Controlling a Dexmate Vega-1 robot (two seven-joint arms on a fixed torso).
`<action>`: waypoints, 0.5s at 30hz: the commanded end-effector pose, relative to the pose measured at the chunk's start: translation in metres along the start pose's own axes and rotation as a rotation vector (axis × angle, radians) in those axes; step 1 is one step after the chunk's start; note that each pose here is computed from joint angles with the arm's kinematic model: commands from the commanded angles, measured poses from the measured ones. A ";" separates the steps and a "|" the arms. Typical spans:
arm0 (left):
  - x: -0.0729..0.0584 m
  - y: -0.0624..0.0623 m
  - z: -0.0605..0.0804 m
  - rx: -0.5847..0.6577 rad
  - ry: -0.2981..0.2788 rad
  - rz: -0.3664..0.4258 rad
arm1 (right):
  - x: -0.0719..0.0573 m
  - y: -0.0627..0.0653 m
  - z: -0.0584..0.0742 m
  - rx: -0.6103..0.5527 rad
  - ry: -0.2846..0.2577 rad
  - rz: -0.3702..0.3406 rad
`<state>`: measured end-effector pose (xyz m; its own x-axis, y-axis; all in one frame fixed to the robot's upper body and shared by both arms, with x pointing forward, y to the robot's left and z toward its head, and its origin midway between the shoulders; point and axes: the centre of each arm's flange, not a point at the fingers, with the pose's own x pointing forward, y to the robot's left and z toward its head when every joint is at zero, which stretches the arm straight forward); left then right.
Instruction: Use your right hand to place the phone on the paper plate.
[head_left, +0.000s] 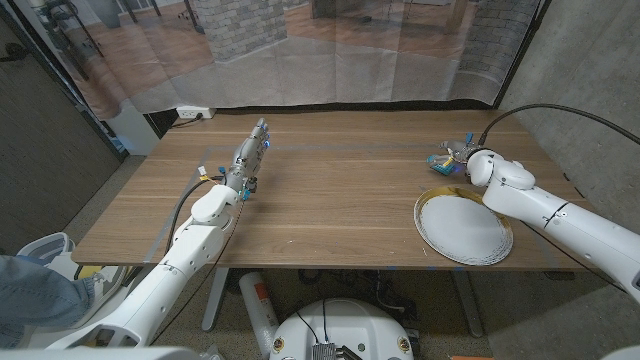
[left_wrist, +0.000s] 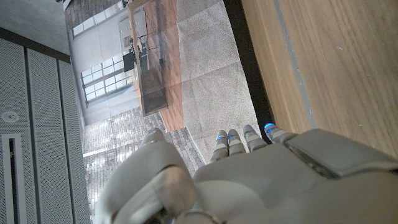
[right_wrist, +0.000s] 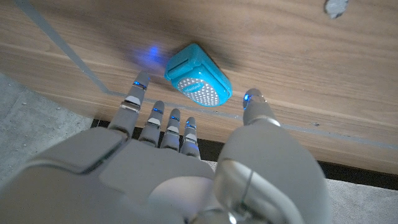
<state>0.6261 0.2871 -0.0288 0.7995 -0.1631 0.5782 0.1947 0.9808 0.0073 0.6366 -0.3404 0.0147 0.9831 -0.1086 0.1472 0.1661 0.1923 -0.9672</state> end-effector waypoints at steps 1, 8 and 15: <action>-0.001 -0.003 0.000 0.004 0.000 0.003 | 0.005 0.003 -0.003 -0.008 0.013 0.016; -0.003 -0.004 0.000 0.002 0.001 0.006 | 0.009 0.006 -0.003 -0.020 0.009 0.019; -0.004 -0.003 0.000 0.006 0.001 0.010 | 0.011 0.008 -0.004 -0.021 0.017 0.029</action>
<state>0.6239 0.2851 -0.0300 0.8006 -0.1579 0.5780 0.1895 0.9819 0.0059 0.6441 -0.3433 0.0106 0.9852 -0.1168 0.1257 0.1459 0.1842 -0.9720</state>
